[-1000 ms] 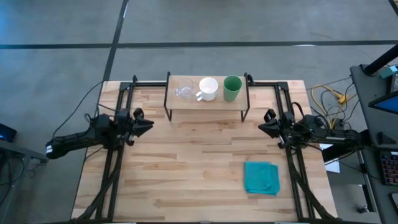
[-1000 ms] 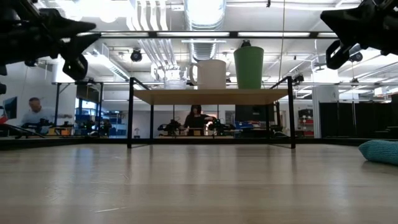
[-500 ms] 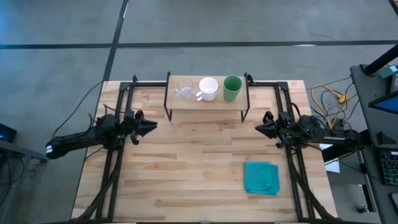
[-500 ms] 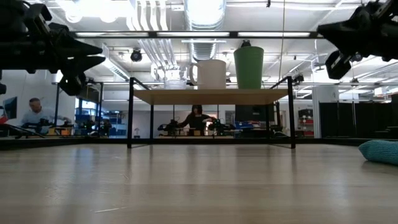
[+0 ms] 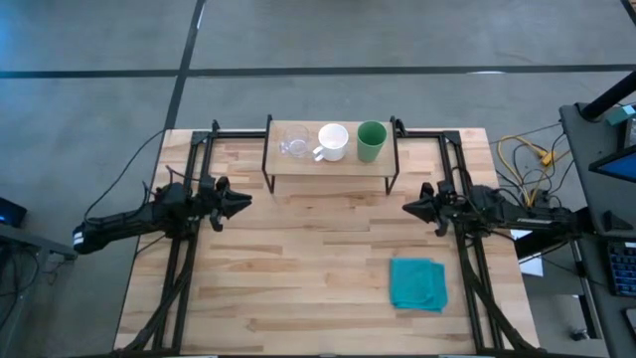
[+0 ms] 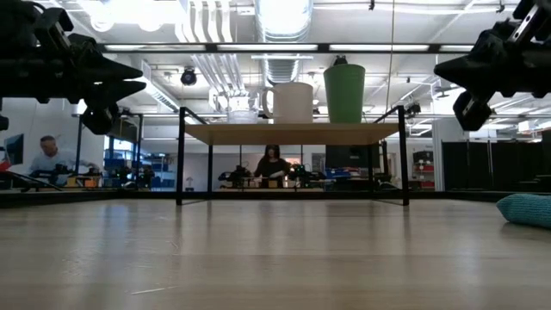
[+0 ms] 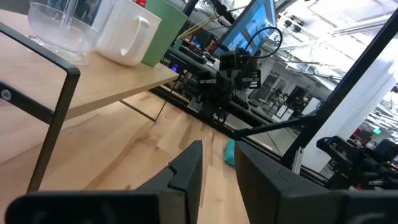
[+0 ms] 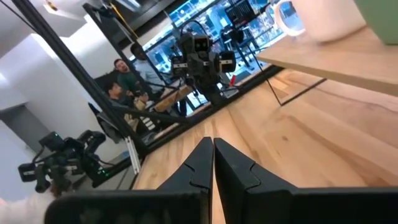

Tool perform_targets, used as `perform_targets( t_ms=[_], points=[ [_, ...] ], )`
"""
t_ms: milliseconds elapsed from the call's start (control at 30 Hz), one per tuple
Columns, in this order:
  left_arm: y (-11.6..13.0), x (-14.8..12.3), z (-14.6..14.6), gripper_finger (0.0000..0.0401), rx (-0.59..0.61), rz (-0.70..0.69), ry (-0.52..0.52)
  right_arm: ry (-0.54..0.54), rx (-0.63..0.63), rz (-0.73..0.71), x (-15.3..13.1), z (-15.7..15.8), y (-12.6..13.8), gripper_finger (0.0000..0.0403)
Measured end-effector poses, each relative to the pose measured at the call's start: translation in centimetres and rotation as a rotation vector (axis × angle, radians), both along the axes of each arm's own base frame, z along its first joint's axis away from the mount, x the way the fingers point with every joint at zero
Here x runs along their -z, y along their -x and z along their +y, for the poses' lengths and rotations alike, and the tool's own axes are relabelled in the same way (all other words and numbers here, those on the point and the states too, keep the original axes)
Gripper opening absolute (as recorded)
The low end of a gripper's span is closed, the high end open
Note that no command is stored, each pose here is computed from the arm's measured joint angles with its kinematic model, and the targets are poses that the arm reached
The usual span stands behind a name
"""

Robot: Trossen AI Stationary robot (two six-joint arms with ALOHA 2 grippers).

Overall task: Stack small to large cups/mugs on shelf
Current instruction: Return to Home Position

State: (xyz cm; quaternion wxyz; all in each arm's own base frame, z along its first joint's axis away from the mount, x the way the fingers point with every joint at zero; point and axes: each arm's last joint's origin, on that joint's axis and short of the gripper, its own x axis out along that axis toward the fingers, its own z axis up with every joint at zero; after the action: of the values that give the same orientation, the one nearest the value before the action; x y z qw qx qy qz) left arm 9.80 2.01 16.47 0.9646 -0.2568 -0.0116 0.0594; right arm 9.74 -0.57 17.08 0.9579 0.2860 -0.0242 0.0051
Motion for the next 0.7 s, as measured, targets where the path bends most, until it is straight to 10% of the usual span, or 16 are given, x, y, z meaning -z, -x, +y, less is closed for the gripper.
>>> perform_targets(
  t_ms=[700],
  points=[
    [0.0,-0.04,-0.02,0.008,0.007,-0.005,-0.003,0.001,0.0,0.052,0.46,-0.01,-0.12,0.0009]
  ],
)
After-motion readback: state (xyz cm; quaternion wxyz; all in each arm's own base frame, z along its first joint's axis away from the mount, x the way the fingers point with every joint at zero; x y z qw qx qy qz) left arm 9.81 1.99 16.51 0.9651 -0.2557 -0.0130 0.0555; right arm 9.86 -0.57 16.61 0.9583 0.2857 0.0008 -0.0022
